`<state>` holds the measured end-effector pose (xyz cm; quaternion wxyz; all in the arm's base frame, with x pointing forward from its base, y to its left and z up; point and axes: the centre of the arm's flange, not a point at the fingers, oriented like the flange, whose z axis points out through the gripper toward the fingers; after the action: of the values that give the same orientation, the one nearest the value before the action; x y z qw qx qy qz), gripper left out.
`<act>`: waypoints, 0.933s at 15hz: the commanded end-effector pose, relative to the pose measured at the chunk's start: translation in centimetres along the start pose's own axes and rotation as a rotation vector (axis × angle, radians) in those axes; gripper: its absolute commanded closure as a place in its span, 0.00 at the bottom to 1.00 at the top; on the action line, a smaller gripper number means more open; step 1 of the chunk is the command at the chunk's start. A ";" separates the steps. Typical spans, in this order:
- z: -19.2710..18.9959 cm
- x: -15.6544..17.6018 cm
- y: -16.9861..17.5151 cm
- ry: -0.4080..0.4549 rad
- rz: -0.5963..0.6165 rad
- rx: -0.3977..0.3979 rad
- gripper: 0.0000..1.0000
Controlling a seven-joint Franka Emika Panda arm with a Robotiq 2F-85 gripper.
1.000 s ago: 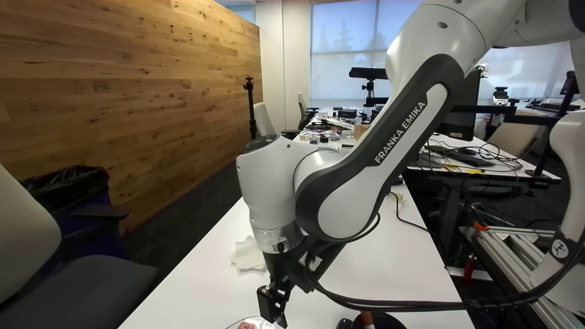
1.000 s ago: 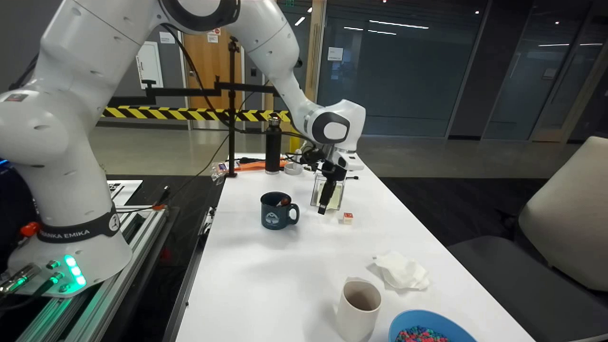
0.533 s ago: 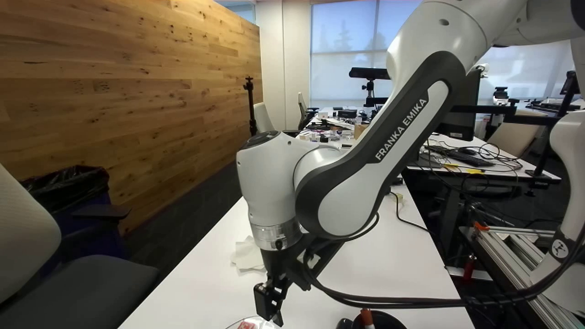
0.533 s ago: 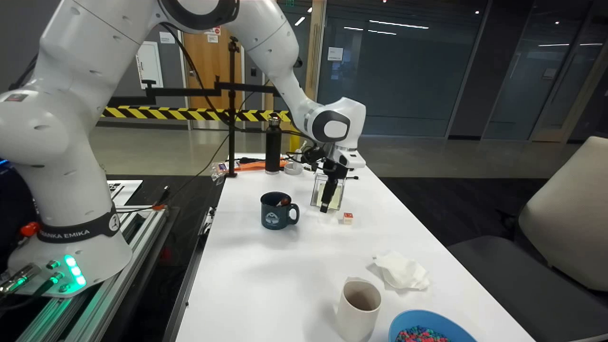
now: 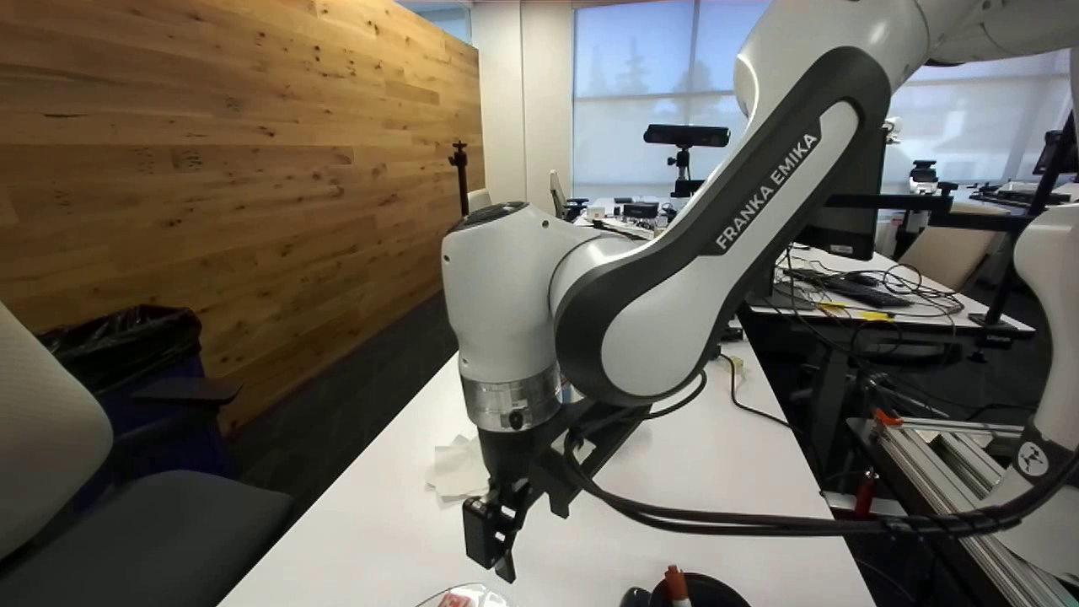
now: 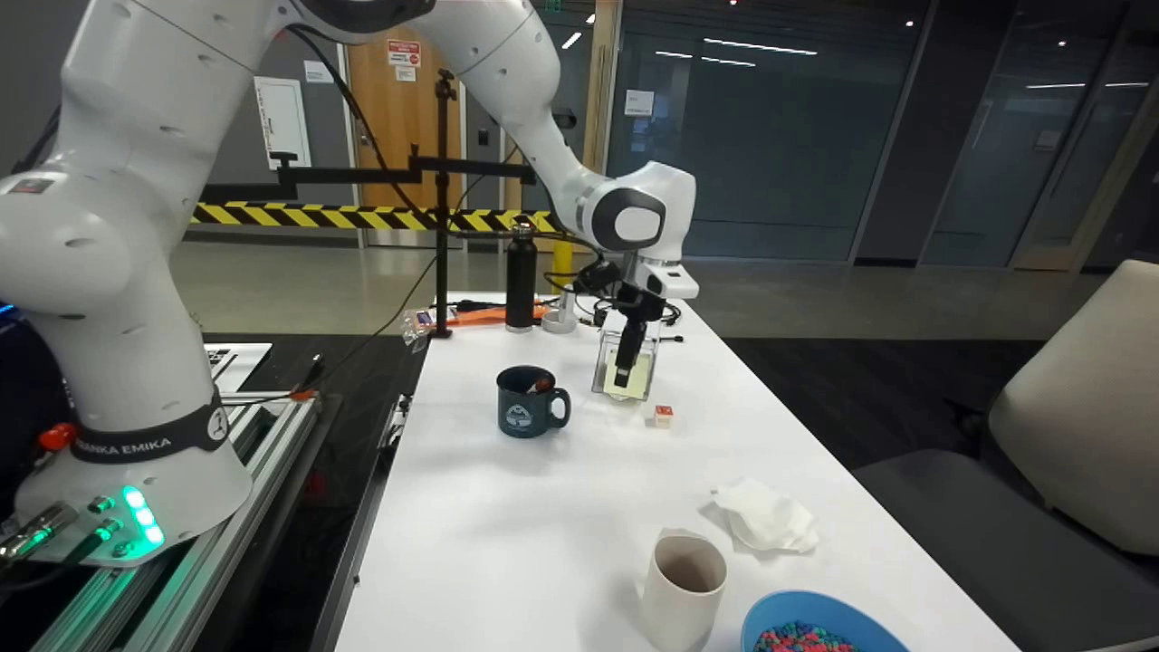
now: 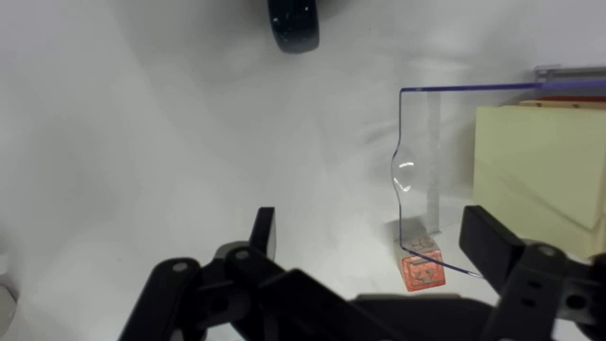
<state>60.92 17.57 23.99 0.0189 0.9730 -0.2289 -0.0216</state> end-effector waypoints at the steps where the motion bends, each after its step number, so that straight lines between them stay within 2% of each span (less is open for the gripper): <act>1: -2.1 -1.8 1.5 0.009 -0.017 0.006 0.00; 8: -2.5 -1.8 2.4 0.011 -0.012 0.010 0.00; 14: -1.2 -0.8 3.0 -0.003 -0.002 -0.004 0.00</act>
<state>59.40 16.06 25.53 0.0184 0.9714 -0.2355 -0.0230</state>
